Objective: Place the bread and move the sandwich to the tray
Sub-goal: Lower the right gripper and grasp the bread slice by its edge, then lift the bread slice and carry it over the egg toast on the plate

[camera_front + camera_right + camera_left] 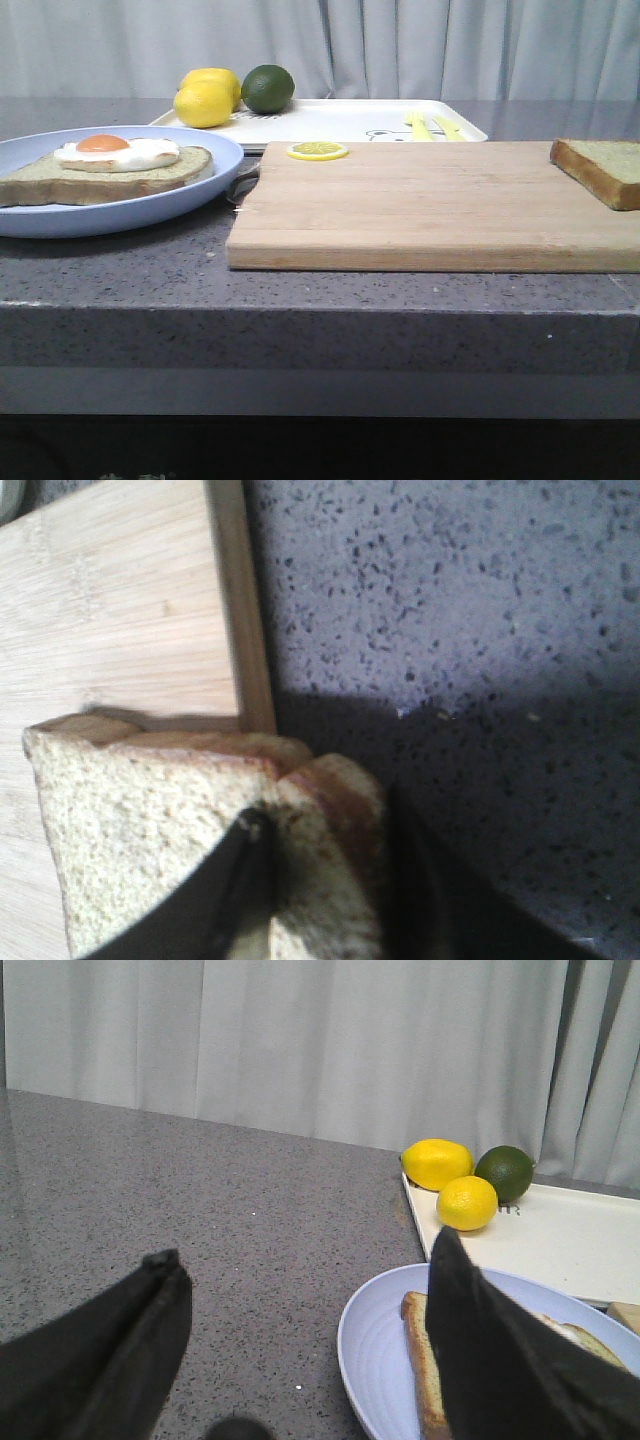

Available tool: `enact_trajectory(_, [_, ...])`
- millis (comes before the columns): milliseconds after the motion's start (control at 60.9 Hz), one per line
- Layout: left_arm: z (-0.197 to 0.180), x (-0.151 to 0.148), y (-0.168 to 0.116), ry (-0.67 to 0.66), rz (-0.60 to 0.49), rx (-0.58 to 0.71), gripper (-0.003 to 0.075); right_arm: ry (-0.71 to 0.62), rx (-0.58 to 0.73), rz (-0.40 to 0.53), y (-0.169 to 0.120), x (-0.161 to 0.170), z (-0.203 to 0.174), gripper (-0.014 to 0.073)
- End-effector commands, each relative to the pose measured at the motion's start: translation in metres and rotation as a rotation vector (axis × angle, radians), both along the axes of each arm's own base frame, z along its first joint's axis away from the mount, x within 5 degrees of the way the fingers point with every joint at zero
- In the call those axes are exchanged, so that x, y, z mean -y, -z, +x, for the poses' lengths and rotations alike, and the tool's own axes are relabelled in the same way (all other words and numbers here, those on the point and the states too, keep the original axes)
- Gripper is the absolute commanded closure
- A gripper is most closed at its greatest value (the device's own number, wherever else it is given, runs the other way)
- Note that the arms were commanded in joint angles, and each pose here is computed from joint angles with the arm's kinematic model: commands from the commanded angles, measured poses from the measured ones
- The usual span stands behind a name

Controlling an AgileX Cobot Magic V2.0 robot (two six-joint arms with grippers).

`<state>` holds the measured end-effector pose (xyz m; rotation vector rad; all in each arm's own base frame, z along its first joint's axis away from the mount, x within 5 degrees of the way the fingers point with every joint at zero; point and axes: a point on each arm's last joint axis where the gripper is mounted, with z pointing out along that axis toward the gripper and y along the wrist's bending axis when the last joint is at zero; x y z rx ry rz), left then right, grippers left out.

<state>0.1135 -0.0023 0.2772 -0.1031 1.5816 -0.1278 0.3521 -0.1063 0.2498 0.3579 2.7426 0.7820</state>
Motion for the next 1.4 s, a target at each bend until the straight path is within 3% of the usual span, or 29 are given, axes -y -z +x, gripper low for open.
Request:
enact_trajectory(0, [0.002,-0.001,-0.017,-0.010,-0.016,0.105,0.0226,-0.069,0.001,0.057,-0.026,-0.009,-0.011,0.0472])
enact_trajectory(214, [0.002,-0.001,-0.017,-0.010,-0.016,0.105,0.0226,-0.035,0.006,0.059,-0.036,-0.011,-0.015,0.0564])
enact_trajectory(394, [0.002,-0.001,-0.017,-0.010,-0.016,0.105,0.0226,0.001,0.072,0.077,-0.064,-0.019,-0.025,0.0631])
enact_trajectory(739, [0.002,-0.001,-0.017,-0.010,-0.016,0.105,0.0226,0.013,0.251,0.173,-0.114,-0.039,-0.044,0.0634])
enact_trajectory(953, [0.002,-0.001,-0.017,-0.010,-0.016,0.105,0.0226,-0.031,0.362,0.366,-0.140,-0.071,-0.045,0.0634])
enact_trajectory(1199, [0.002,-0.001,-0.017,-0.010,-0.016,0.105,0.0226,-0.154,0.405,0.614,-0.153,-0.140,-0.032,0.0634])
enact_trajectory(1380, [0.002,-0.001,-0.017,-0.010,-0.016,0.105,0.0226,-0.199,0.380,0.706,-0.147,-0.201,-0.021,0.0634])
